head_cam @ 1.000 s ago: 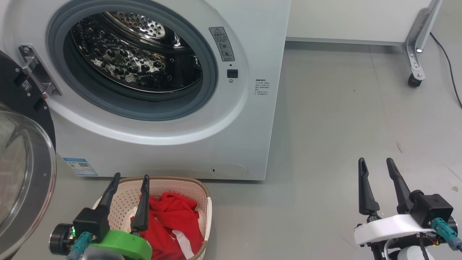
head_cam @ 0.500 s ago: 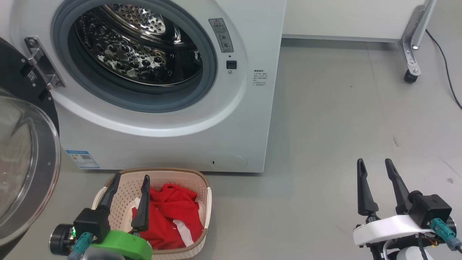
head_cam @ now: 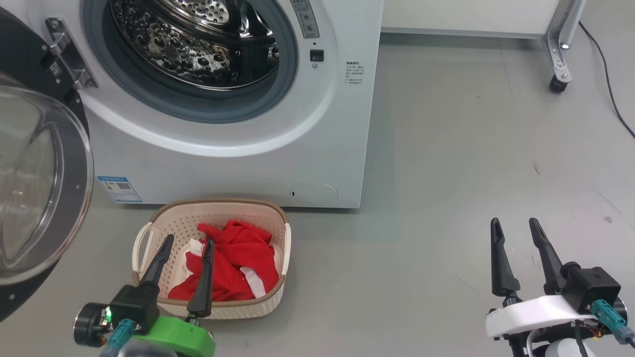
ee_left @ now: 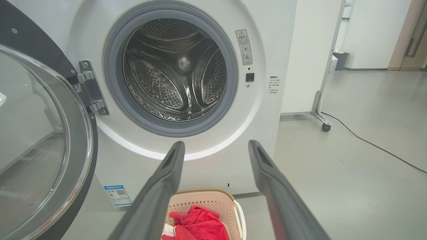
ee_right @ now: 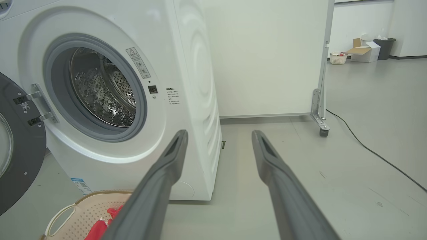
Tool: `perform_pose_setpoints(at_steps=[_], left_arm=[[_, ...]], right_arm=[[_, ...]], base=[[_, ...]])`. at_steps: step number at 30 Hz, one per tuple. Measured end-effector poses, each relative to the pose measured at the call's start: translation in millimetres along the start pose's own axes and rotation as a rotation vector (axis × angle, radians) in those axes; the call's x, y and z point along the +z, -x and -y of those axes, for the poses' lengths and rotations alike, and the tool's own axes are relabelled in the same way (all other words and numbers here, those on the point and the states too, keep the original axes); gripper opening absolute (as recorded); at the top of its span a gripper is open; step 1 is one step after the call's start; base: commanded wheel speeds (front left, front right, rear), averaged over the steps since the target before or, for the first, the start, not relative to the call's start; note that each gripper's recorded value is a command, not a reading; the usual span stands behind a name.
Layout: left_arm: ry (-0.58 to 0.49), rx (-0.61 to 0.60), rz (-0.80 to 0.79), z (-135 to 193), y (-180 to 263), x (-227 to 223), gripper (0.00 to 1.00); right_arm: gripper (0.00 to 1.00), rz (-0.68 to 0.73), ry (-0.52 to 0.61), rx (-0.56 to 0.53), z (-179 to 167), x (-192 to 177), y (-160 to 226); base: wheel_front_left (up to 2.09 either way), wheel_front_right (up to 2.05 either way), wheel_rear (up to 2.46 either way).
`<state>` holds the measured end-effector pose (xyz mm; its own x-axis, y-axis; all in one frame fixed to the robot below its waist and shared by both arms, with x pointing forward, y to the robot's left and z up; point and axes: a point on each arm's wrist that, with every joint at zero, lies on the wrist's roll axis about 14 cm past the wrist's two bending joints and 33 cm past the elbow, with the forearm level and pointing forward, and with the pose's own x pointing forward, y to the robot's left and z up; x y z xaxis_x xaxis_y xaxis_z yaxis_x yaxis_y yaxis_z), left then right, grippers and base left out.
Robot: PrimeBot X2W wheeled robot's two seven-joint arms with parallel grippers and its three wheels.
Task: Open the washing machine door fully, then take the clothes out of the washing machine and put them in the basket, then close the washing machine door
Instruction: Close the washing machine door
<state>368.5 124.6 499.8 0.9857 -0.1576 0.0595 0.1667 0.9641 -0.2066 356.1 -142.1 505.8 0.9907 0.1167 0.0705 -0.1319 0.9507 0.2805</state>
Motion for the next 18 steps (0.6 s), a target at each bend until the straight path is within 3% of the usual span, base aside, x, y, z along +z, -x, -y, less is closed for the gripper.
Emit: perform_pose_setpoints(at_steps=[18], left_arm=[[0.005, 0.017, 0.014, -4.8, 0.5, 4.4, 1.00]], right_arm=[[1.00, -0.003, 0.001, 0.006, -1.2, -1.0, -1.4]], base=[[-0.81, 0.81, 0.00]])
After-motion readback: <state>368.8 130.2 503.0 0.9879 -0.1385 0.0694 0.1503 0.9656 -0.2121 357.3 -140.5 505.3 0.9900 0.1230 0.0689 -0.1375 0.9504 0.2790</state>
